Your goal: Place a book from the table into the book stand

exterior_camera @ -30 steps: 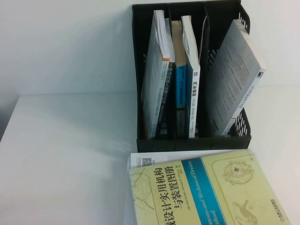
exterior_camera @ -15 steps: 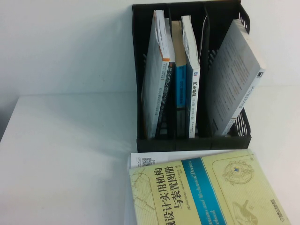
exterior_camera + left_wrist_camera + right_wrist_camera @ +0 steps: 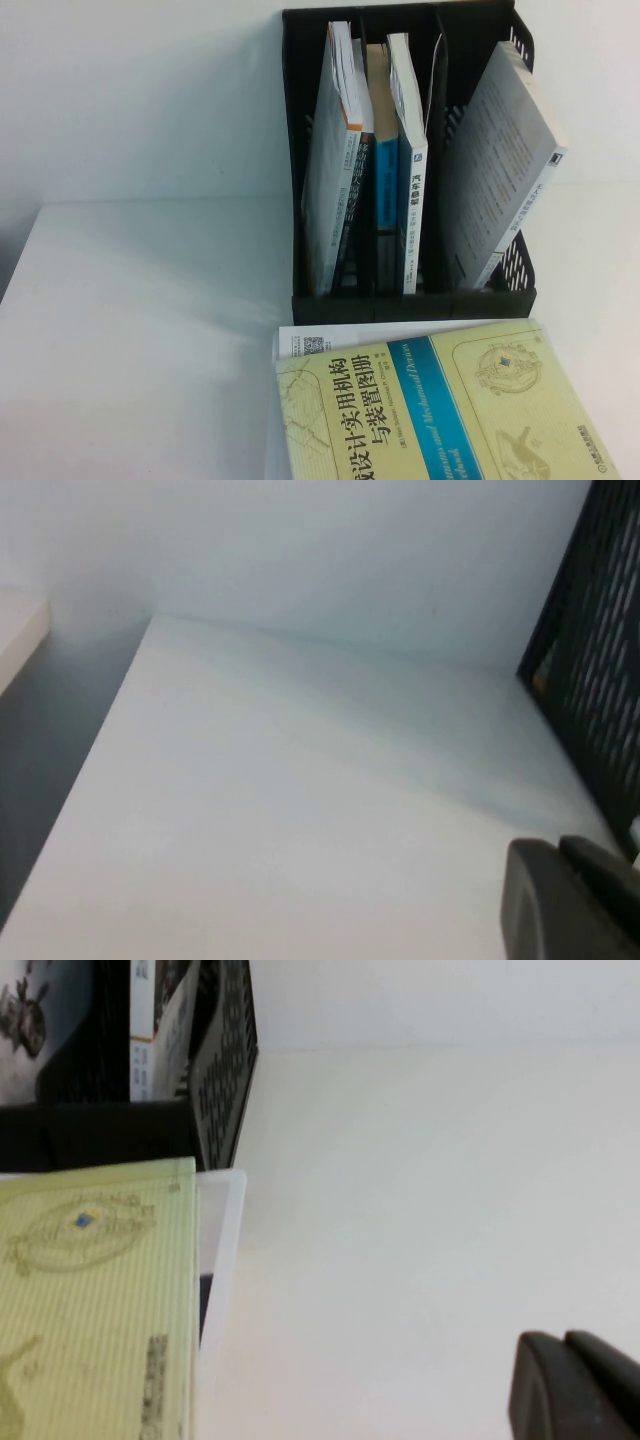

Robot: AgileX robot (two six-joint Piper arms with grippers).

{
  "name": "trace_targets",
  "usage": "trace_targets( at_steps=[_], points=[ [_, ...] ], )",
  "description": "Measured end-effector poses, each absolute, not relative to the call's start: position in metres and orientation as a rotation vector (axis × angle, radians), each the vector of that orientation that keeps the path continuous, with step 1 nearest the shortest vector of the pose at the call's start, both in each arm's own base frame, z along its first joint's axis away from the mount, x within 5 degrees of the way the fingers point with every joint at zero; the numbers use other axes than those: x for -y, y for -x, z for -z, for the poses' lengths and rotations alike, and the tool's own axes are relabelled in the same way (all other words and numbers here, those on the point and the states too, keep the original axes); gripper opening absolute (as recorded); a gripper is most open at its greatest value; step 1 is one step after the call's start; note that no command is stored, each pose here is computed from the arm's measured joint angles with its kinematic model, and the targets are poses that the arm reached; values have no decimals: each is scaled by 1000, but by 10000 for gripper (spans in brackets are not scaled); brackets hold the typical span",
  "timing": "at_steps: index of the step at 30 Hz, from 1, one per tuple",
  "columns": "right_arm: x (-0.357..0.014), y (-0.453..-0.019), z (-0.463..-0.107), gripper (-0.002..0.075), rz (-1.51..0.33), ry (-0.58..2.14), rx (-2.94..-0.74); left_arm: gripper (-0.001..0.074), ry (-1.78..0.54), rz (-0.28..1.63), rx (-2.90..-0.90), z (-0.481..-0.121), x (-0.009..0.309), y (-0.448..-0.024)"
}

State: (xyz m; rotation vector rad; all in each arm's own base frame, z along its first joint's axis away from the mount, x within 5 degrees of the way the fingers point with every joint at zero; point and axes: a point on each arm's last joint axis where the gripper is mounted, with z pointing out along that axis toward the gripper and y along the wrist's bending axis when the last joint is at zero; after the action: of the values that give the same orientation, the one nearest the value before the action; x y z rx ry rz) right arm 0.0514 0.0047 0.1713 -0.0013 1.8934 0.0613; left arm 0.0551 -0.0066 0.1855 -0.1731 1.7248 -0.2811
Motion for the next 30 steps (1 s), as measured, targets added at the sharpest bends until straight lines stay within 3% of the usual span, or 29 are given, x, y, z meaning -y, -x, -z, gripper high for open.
trace_targets(
  at_steps=[3, 10, 16, 21, 26, 30],
  points=[
    [-5, -54, -178, -3, -133, -87, -1788, -2, 294, 401, -1565, -199, 5, -56],
    [12, -54, -217, -3, -512, -598, -1236, -2, 501, 567, -1271, -220, -5, -54],
    [32, -43, -233, -3, -490, -752, -919, -3, 557, 598, -1055, -235, -14, -48],
    [23, -33, -272, -3, -408, -522, -876, -2, 479, 629, -860, -253, -14, -39],
    [2, -7, -346, -3, -198, -143, -920, -2, 273, 562, -977, -294, 1, -30],
    [0, -18, -377, -3, -30, -42, -1087, -2, 223, 463, -1090, -334, 2, -29]
  ],
)
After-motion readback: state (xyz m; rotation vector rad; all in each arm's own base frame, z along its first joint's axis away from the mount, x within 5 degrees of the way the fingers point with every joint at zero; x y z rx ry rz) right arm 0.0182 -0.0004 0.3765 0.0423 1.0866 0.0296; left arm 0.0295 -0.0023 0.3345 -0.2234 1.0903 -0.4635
